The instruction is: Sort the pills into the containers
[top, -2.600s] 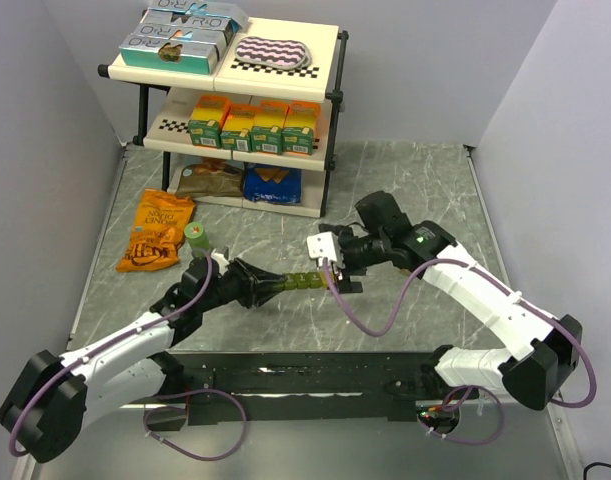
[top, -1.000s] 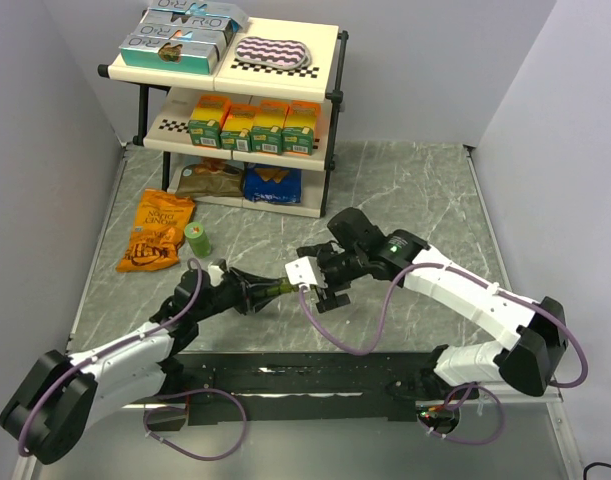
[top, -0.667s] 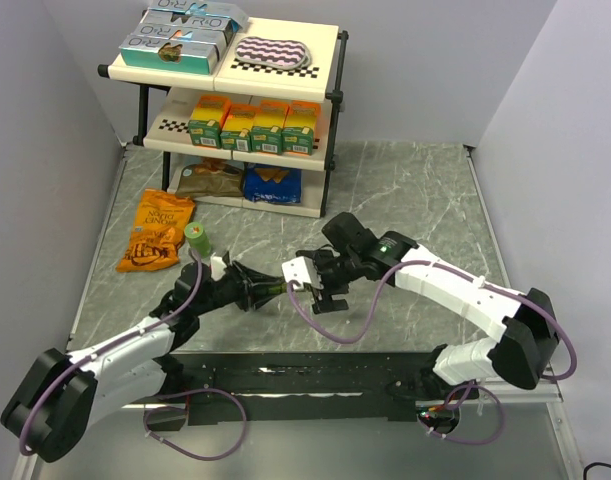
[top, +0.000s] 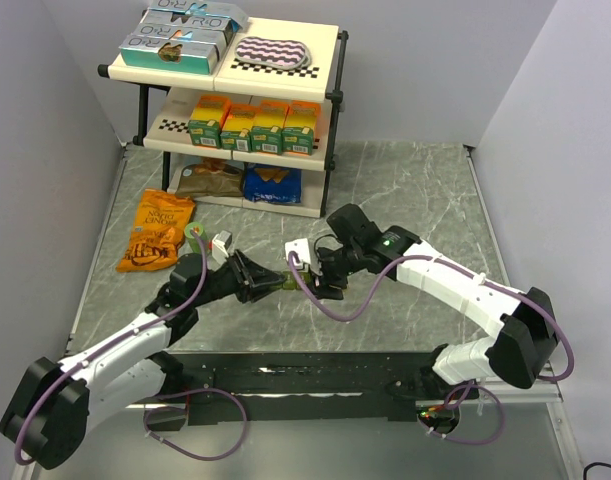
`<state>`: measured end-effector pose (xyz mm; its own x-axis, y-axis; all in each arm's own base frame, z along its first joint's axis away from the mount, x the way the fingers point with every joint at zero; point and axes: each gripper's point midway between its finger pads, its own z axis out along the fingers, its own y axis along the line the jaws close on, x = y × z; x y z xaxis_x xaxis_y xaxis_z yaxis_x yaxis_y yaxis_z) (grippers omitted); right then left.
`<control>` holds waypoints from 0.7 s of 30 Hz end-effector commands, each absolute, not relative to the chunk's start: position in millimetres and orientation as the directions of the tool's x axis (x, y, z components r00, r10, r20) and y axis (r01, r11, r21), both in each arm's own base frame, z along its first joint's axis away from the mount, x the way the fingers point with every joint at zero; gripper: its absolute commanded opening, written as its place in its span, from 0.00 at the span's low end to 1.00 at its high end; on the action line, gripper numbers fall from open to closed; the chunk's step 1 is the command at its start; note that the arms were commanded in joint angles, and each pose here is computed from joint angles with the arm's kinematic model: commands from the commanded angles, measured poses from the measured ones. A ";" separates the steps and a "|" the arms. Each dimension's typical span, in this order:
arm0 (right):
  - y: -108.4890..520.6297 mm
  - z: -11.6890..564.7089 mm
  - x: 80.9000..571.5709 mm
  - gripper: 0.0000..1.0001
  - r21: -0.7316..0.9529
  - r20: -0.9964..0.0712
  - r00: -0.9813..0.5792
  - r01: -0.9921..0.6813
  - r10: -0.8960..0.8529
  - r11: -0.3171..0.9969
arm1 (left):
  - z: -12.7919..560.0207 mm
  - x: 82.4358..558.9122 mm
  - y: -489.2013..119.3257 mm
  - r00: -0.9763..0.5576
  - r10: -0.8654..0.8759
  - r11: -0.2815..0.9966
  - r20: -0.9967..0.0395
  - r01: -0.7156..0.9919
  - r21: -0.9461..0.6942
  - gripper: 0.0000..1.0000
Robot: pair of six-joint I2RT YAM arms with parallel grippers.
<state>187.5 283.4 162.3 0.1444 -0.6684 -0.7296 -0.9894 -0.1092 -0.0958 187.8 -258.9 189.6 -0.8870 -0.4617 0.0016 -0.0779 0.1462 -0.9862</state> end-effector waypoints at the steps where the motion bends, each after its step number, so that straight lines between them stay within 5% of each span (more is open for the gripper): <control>1: 285.0 164.7 186.8 0.67 -0.069 -0.755 0.114 -0.993 -0.646 -0.095 | 227.9 188.1 -259.6 -0.889 -0.450 0.059 -0.082 0.062 -0.996 0.01; 4: 283.6 165.6 186.6 0.64 -0.071 -0.757 0.116 -0.993 -0.643 -0.095 | 228.9 187.2 -260.0 -0.893 -0.445 0.045 -0.075 0.062 -0.997 0.01; 6: 284.4 170.4 184.7 0.52 -0.072 -0.771 0.121 -0.992 -0.626 -0.103 | 228.3 186.9 -260.9 -0.896 -0.438 0.048 -0.078 0.063 -0.997 0.01; 7: 284.6 172.2 184.0 0.36 -0.071 -0.774 0.122 -0.992 -0.621 -0.107 | 228.0 186.8 -261.2 -0.897 -0.435 0.049 -0.079 0.064 -0.997 0.01; 10: 285.5 178.7 179.3 0.19 -0.064 -0.788 0.129 -0.990 -0.602 -0.128 | 228.9 188.3 -261.5 -0.896 -0.434 0.063 -0.095 0.075 -0.995 0.01; 13: 283.8 182.9 176.8 0.14 -0.054 -0.796 0.124 -0.989 -0.593 -0.135 | 236.1 190.4 -260.8 -0.895 -0.414 0.103 -0.167 0.136 -0.985 0.24; 14: 283.8 186.3 174.6 0.13 -0.048 -0.805 0.123 -0.988 -0.580 -0.144 | 237.8 190.5 -260.0 -0.886 -0.399 0.131 -0.236 0.199 -0.971 0.53; 16: 280.3 188.3 171.9 0.13 -0.027 -0.812 0.108 -0.989 -0.574 -0.148 | 244.3 194.5 -255.8 -0.873 -0.383 0.200 -0.301 0.240 -0.950 0.79; 17: 279.6 191.2 170.7 0.13 -0.026 -0.817 0.110 -0.988 -0.567 -0.154 | 242.4 198.2 -253.4 -0.837 -0.356 0.271 -0.416 0.333 -0.903 0.90; 21: 274.5 194.6 163.8 0.12 -0.003 -0.822 0.098 -0.986 -0.560 -0.168 | 257.7 209.6 -234.3 -0.715 -0.272 0.490 -0.644 0.473 -0.732 0.98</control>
<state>175.8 274.8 166.3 0.0702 -0.6280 -0.7750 -0.9926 -0.1210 0.0082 205.5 -253.8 238.9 -0.8557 -0.3885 -0.3419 0.2373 0.2926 -0.9263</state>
